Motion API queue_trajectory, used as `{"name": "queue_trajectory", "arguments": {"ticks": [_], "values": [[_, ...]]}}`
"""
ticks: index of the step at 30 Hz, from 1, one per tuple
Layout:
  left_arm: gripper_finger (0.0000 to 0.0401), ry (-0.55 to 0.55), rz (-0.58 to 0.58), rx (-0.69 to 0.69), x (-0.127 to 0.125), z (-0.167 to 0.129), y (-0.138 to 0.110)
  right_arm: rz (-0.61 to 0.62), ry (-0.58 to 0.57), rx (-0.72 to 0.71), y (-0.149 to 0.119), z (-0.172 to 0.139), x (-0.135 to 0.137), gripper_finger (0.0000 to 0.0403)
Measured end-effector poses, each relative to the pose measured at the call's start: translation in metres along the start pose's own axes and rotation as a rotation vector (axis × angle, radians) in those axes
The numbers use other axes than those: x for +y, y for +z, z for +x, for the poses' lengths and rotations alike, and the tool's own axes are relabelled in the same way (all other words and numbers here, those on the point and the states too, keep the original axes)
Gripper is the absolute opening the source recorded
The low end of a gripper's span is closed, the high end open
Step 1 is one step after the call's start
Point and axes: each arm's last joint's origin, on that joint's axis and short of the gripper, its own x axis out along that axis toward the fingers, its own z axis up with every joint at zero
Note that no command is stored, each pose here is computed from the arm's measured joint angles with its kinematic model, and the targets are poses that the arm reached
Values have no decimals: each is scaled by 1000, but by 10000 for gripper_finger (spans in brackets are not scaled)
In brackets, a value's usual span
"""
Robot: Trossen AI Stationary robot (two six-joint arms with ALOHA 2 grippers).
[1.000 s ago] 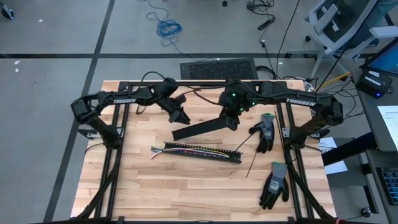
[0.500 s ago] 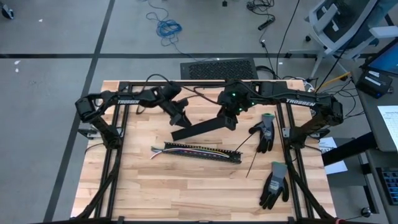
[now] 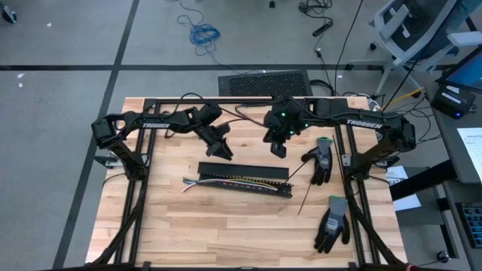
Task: Ziptie cables
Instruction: Close the black cable duct cover
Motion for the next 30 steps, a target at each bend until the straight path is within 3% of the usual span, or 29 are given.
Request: {"name": "queue_trajectory", "arguments": {"ticks": [5,9,13,18,24,27,30], "values": [[198,37,35,10,2,-2,-2,-36,-64,188,-18,22,-6,0],[198,244,87,46,6,-4,-9,0,-75,287,-42,59,-7,0],[198,415,121,35,3,-11,-8,23,-73,258,-62,99,-8,12],[198,492,231,5,-25,-24,10,-54,-46,242,-82,138,-4,78],[198,714,495,178,-57,-31,10,9,-127,340,-102,175,-7,193],[198,740,519,187,-63,-31,9,16,-137,350,-100,186,-8,231],[198,736,529,189,-65,-29,8,39,-142,379,-102,196,-9,240]]}}
